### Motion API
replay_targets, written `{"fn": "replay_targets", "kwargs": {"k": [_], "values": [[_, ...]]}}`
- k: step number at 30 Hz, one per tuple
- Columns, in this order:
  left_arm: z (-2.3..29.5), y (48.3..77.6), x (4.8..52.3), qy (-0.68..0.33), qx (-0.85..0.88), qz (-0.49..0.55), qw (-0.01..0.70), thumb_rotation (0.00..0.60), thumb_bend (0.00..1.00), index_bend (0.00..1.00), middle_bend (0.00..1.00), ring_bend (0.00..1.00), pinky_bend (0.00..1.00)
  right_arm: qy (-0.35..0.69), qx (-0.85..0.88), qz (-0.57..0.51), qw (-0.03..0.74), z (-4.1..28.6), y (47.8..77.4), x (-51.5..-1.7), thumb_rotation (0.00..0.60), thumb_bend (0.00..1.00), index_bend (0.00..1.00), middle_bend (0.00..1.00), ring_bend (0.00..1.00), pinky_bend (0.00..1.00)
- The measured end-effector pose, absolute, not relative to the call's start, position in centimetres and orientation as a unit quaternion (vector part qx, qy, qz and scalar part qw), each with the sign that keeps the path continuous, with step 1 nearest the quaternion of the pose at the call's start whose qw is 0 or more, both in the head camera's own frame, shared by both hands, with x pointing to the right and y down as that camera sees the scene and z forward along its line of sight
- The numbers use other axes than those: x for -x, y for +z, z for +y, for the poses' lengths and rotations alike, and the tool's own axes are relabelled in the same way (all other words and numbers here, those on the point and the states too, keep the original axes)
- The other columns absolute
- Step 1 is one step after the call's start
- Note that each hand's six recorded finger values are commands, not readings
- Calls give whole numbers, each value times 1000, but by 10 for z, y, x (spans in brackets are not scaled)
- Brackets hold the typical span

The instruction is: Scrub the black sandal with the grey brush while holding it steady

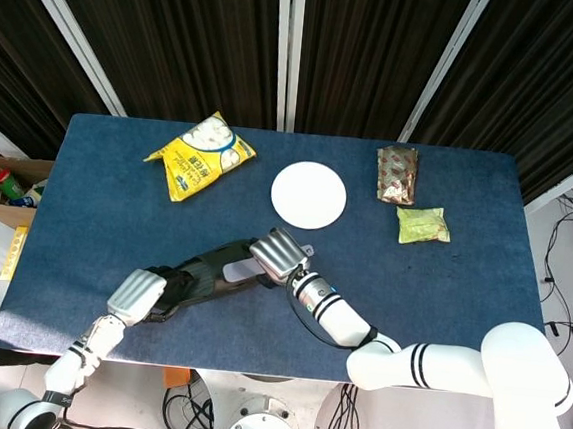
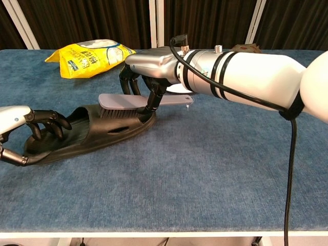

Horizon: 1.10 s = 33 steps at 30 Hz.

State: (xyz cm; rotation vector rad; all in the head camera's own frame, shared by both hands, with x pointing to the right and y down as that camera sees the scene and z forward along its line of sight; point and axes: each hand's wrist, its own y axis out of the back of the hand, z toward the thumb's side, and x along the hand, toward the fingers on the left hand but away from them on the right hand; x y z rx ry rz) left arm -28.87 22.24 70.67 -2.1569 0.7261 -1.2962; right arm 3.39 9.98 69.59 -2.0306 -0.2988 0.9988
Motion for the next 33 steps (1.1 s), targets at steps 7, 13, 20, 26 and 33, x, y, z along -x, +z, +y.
{"fn": "replay_targets", "kwargs": {"k": [7, 13, 20, 26, 33], "values": [[222, 709, 288, -479, 796, 266, 257, 578, 411, 265, 354, 298, 383, 405, 795, -123, 434, 91, 702, -21, 600, 536, 922, 710, 613, 458], [222, 709, 289, -479, 797, 266, 256, 581, 411, 265, 354, 297, 383, 419, 781, -126, 445, 81, 708, -9, 600, 540, 923, 710, 613, 458], [222, 708, 290, -478, 796, 267, 256, 581, 412, 265, 354, 297, 383, 435, 760, -138, 463, 65, 712, -2, 600, 543, 923, 710, 613, 458], [222, 709, 289, -478, 798, 266, 255, 579, 411, 265, 354, 297, 383, 432, 753, -167, 467, 55, 704, -6, 600, 544, 922, 710, 613, 458], [223, 711, 288, -478, 799, 264, 254, 579, 412, 265, 354, 298, 383, 407, 780, -146, 453, 69, 689, -14, 600, 548, 930, 711, 613, 455]]}}
